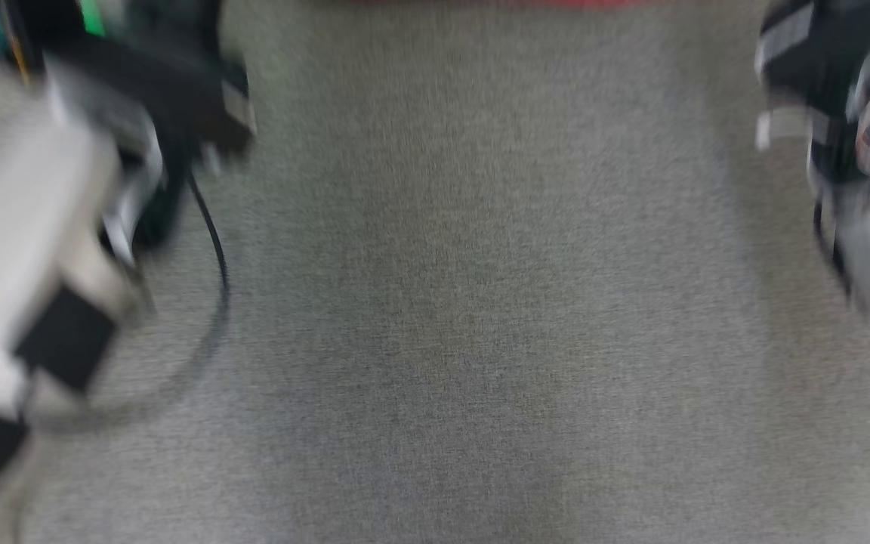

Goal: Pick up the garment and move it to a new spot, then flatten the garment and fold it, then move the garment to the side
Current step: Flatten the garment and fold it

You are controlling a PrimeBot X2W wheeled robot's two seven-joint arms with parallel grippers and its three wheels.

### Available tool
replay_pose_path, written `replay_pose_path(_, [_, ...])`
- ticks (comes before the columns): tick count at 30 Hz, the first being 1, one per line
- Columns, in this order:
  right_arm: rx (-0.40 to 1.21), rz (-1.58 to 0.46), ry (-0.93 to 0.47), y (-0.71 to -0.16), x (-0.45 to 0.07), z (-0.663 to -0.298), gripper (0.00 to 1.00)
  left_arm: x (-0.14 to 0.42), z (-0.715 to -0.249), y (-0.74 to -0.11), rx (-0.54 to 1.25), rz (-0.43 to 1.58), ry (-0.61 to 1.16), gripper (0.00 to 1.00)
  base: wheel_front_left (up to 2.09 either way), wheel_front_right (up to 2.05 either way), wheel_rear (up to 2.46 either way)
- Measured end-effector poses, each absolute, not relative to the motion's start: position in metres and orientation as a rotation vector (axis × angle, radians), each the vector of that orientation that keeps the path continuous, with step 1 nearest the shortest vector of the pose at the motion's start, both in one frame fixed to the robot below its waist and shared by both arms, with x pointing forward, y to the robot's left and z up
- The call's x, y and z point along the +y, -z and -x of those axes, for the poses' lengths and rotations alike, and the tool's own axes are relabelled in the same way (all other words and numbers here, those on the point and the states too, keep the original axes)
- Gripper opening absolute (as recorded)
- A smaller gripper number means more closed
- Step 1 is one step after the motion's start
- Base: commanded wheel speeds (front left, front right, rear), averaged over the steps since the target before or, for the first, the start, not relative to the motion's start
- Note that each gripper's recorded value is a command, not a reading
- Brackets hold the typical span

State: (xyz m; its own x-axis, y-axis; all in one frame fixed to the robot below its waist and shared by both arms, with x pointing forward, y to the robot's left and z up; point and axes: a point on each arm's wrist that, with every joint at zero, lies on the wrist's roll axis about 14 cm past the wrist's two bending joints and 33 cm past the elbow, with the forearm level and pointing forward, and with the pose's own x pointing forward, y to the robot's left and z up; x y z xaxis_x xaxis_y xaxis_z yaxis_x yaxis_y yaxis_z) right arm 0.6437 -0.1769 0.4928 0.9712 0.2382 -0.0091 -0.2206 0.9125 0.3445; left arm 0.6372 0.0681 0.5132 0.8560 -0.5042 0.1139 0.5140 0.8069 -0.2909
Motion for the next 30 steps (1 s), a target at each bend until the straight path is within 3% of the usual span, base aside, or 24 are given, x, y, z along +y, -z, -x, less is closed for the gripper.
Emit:
replay_pose_path(13, [0.210, -0.485, -0.191, -0.438, -0.189, -0.485, 0.00, 0.083, -0.468, -0.465, 0.113, 0.410, 0.427, 0.00, 0.00, 0.00, 0.00])
replay_pose_path(20, [0.270, -0.570, -0.122, -0.420, -0.189, -0.413, 0.00, 0.084, -0.408, -0.449, 0.178, 0.400, 0.401, 0.00, 0.00, 0.00, 0.00])
replay_pose_path(30, [0.262, -0.569, -0.087, -0.422, -0.183, -0.367, 0.00, 0.095, -0.372, -0.445, 0.185, 0.386, 0.351, 0.00, 0.00, 0.00, 0.00])
